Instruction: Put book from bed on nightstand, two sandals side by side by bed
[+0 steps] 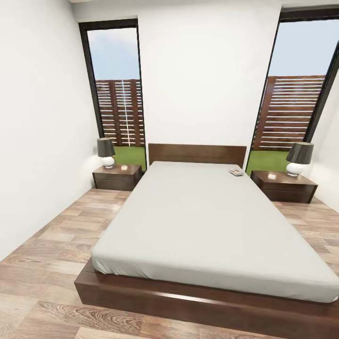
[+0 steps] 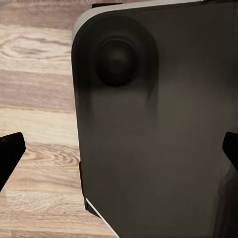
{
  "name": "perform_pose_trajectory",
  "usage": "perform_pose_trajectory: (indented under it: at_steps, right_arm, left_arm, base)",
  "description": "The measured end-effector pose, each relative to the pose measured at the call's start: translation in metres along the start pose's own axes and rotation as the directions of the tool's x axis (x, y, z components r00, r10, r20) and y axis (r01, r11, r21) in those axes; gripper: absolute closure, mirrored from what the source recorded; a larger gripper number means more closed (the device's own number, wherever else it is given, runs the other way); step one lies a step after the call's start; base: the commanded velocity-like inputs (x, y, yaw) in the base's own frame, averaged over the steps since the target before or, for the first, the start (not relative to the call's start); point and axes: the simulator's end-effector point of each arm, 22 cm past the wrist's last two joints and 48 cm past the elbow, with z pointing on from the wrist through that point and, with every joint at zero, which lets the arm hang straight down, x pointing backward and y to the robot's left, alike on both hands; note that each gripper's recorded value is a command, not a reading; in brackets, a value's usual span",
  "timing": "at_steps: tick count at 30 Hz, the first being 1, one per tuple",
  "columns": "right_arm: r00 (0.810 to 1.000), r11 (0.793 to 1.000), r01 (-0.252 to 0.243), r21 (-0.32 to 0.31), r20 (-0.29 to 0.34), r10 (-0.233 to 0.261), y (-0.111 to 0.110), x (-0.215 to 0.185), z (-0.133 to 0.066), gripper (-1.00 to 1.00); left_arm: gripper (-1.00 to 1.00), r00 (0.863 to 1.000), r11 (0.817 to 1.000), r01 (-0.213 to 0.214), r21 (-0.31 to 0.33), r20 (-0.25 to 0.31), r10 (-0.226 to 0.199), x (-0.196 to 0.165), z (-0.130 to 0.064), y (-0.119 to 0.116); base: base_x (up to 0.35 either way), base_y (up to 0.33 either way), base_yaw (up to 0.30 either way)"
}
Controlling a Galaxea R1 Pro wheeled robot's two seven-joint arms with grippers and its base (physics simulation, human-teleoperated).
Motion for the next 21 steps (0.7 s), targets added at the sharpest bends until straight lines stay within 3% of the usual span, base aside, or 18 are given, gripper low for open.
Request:
perform_pose_trajectory:
  at_steps: [7,21]
  right_arm:
    - [1.0,1.0,0.001,-0.003,-0.001,-0.001,0.0007,0.0008,0.0,-1.0]
    - [1.0,1.0,0.001,-0.004,-0.001,-0.001,0.0009,0.001,0.0,-1.0]
  left_arm:
    - [-1.0,1.0,1.0,0.0,-0.001,0.001,0.0,-0.0001,0.0,0.0001]
    - [-1.0,1.0,1.0,0.0,-0.001,0.008,0.0,-0.0018,0.0,0.0001]
  base:
    - [0.0,0.0,-0.124]
    - [0.0,0.0,-0.208]
